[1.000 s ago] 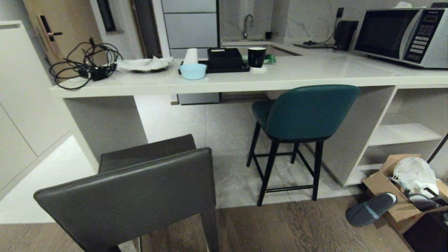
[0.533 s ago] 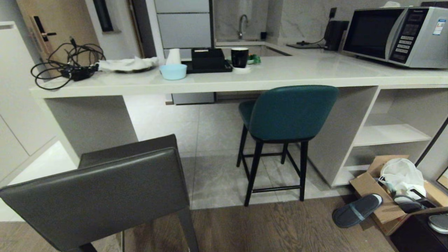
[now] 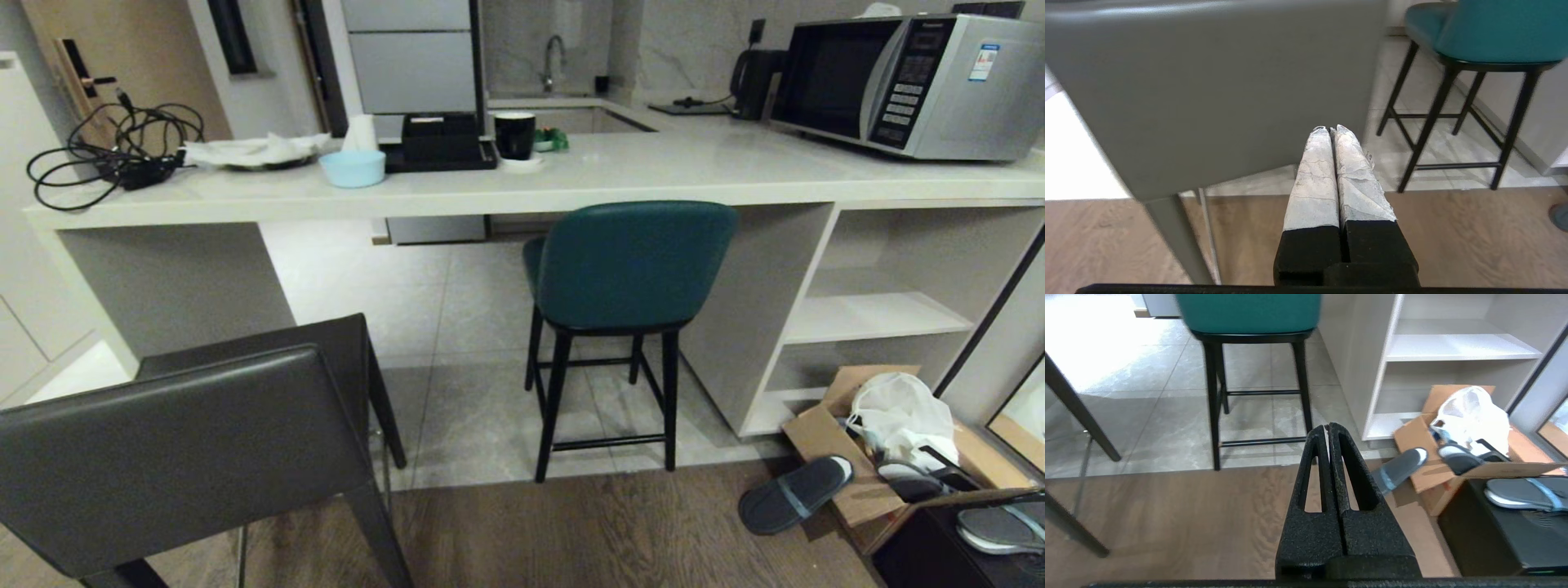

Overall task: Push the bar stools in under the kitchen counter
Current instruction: Pull the blue chair out from under the dining table

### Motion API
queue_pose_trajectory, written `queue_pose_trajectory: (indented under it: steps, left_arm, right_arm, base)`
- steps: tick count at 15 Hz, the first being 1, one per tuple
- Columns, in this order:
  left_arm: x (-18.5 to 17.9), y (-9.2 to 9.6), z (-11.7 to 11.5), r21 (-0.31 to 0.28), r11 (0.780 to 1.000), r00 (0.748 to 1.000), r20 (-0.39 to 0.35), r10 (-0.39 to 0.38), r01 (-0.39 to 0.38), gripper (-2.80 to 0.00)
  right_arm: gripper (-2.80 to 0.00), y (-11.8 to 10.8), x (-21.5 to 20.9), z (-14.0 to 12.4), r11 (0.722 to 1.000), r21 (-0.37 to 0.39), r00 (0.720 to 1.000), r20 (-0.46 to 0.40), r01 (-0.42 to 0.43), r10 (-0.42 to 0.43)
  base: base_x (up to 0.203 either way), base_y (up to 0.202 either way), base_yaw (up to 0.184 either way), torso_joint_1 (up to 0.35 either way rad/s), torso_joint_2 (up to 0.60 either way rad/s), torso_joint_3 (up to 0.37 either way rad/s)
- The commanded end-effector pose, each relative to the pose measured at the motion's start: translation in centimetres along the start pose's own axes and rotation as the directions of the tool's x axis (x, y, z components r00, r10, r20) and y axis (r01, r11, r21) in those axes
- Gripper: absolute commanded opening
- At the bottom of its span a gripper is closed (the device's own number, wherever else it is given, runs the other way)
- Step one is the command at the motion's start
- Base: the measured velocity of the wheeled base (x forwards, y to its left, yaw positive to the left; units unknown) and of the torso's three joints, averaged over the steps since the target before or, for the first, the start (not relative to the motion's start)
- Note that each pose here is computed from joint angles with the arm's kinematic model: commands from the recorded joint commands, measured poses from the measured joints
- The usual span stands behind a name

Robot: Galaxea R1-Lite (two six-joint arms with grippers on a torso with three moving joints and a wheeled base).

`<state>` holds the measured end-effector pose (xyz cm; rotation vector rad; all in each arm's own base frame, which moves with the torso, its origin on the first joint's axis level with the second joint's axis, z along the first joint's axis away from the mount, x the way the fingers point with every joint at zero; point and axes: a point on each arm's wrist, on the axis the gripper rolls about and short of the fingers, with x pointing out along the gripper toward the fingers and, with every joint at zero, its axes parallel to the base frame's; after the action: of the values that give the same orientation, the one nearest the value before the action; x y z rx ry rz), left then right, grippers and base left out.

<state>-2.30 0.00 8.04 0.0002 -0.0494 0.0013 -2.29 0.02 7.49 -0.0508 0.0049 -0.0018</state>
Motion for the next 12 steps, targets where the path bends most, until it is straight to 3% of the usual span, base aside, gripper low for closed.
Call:
queue_pose_trajectory:
  steps: [1, 12]
  left_arm:
    - [0.12, 0.01, -0.51, -0.003, 1.0, 1.0, -0.017, 0.0, 0.0, -2.8]
    - [0.13, 0.0, -0.51, -0.009, 1.0, 1.0, -0.019, 0.0, 0.0, -2.8]
  right_arm:
    - [-2.8, 0.0, 0.02, -0.04, 1.0, 0.0, 1.0, -0.003, -0.001, 0.001]
    - [-2.8, 0.01, 0.02, -0.06, 1.0, -0.001, 1.0, -0.004, -0.004, 0.004]
  base:
    - [0.0, -0.193, 0.003, 0.002, 0.0, -0.002]
    - [0.0, -0.193, 0.003, 0.001, 0.0, 0.002]
